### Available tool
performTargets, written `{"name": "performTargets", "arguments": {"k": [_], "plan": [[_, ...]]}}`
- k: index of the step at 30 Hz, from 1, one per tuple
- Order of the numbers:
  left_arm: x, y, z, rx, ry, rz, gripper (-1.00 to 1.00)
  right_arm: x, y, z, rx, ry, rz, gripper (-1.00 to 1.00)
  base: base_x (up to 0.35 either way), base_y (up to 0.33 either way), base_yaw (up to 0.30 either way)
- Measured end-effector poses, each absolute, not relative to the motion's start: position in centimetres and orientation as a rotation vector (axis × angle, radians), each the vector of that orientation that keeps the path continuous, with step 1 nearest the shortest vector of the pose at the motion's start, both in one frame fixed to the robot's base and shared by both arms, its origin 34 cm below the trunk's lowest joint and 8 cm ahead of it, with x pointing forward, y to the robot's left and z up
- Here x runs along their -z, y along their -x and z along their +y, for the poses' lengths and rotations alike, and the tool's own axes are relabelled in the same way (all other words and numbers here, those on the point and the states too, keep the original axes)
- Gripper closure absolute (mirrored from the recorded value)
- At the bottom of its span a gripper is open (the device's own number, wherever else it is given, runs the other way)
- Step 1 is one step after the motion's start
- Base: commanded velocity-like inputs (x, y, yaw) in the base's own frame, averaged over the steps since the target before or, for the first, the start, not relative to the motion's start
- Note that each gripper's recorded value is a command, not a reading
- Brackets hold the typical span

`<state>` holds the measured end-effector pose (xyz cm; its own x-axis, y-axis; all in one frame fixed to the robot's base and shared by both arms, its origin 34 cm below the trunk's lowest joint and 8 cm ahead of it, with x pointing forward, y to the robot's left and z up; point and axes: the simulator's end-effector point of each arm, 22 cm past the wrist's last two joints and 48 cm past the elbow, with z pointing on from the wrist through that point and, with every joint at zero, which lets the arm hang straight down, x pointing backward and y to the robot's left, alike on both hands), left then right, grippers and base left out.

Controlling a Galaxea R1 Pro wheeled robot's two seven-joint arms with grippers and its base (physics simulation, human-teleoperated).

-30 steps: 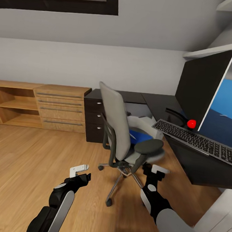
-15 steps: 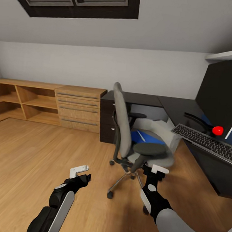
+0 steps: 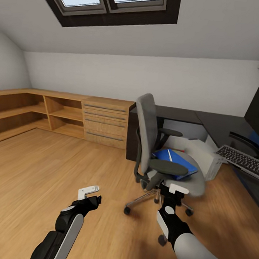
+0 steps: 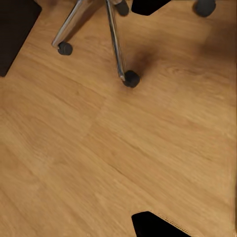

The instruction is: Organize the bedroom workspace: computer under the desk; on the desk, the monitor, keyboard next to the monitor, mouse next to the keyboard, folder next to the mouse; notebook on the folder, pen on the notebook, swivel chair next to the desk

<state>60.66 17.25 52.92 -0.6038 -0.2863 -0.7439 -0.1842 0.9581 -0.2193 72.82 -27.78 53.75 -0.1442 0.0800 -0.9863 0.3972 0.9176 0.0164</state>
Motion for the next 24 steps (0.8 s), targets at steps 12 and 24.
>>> {"name": "performTargets", "arguments": {"k": [12, 24], "plan": [[-51.6, -60.3, 17.2, 0.136, 0.326, 2.265, -1.0, -53.8, -72.8, -27.8, 0.287, -0.363, 1.705, -1.0, 0.0, 0.0, 0.26], [-51.5, -60.3, 17.2, 0.138, 0.326, 2.266, -1.0, -53.6, -72.8, -27.7, 0.288, -0.355, 1.709, -1.0, 0.0, 0.0, 0.085]]}}
